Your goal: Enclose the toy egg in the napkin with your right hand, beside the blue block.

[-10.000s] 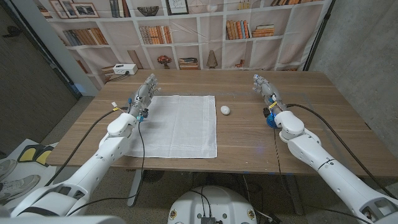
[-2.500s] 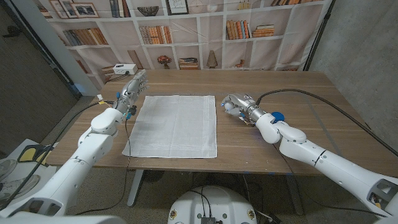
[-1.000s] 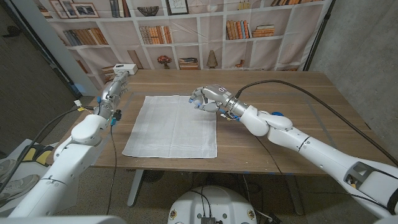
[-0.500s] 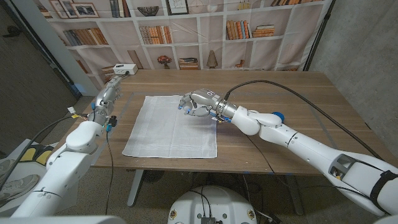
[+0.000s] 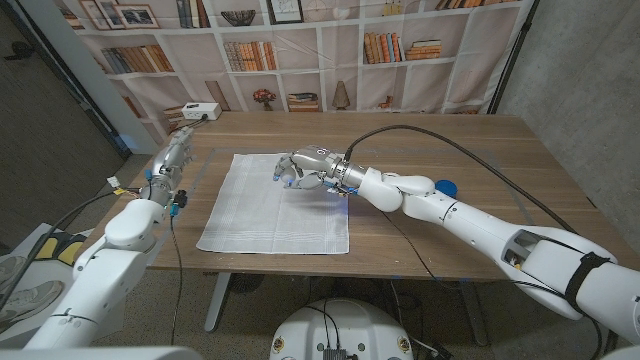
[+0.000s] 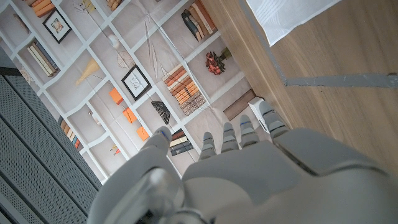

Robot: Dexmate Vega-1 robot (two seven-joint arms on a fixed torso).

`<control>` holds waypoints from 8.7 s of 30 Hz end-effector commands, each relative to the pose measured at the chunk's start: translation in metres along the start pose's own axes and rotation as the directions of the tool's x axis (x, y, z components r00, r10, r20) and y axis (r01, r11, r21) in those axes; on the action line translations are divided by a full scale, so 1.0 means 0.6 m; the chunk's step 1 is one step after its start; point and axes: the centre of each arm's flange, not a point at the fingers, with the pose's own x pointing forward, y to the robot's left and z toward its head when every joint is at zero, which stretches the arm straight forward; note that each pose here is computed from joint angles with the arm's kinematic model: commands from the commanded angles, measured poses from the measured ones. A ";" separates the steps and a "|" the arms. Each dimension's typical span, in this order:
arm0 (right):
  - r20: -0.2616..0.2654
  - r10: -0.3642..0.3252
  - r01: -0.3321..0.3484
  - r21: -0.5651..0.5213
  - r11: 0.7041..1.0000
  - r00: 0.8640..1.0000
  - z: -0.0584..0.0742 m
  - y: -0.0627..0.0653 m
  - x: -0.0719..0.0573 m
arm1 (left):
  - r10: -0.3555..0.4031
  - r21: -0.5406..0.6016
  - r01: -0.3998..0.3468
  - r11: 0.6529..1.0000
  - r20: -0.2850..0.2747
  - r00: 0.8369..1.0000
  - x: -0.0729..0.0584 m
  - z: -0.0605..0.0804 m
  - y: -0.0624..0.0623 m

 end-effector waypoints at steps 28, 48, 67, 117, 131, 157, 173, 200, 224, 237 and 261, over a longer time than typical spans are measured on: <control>-0.034 0.230 -0.231 -0.012 0.973 0.973 -0.067 0.074 0.062 | -0.063 -0.007 0.063 0.998 0.004 0.998 0.056 0.008 -0.033; -0.082 0.408 -0.411 -0.027 0.911 0.909 -0.090 0.082 0.032 | -0.085 -0.010 0.085 0.996 0.023 0.996 0.076 0.013 -0.043; -0.126 0.517 -0.522 -0.015 0.853 0.847 -0.086 0.063 0.019 | -0.089 -0.024 0.090 0.996 0.044 0.995 0.078 0.018 -0.045; -0.356 0.063 0.079 0.368 0.926 0.932 -0.163 -0.031 -0.031 | -0.111 -0.044 0.111 0.993 -0.005 0.994 0.067 0.003 -0.072; -0.450 0.050 0.034 0.177 0.984 0.892 -0.188 -0.060 -0.018 | -0.113 -0.060 0.112 0.992 -0.019 0.993 0.051 -0.004 -0.087; -0.638 0.087 -0.160 -0.058 0.985 0.765 -0.266 -0.049 -0.038 | -0.114 -0.053 0.115 0.992 0.013 0.993 0.046 0.000 -0.102; -0.743 0.138 -0.245 -0.037 0.969 0.656 -0.303 -0.023 -0.070 | -0.130 -0.045 0.131 0.990 0.023 0.991 0.061 0.003 -0.103; -0.787 0.145 -0.301 -0.054 0.952 0.600 -0.320 0.013 -0.120 | -0.147 -0.033 0.148 0.988 0.037 0.988 0.070 0.011 -0.101; -0.707 -0.097 -0.116 -0.248 0.962 0.701 -0.274 -0.004 -0.141 | -0.151 -0.029 0.152 0.988 0.031 0.988 0.050 0.016 -0.107; -0.601 -0.211 0.046 -0.277 0.960 0.771 -0.204 -0.046 -0.142 | -0.160 -0.025 0.161 0.987 0.043 0.986 0.046 0.020 -0.105; -0.434 -0.224 0.155 -0.189 0.970 0.873 -0.063 -0.045 -0.123 | -0.184 -0.014 0.186 0.983 0.072 0.980 0.038 0.030 -0.100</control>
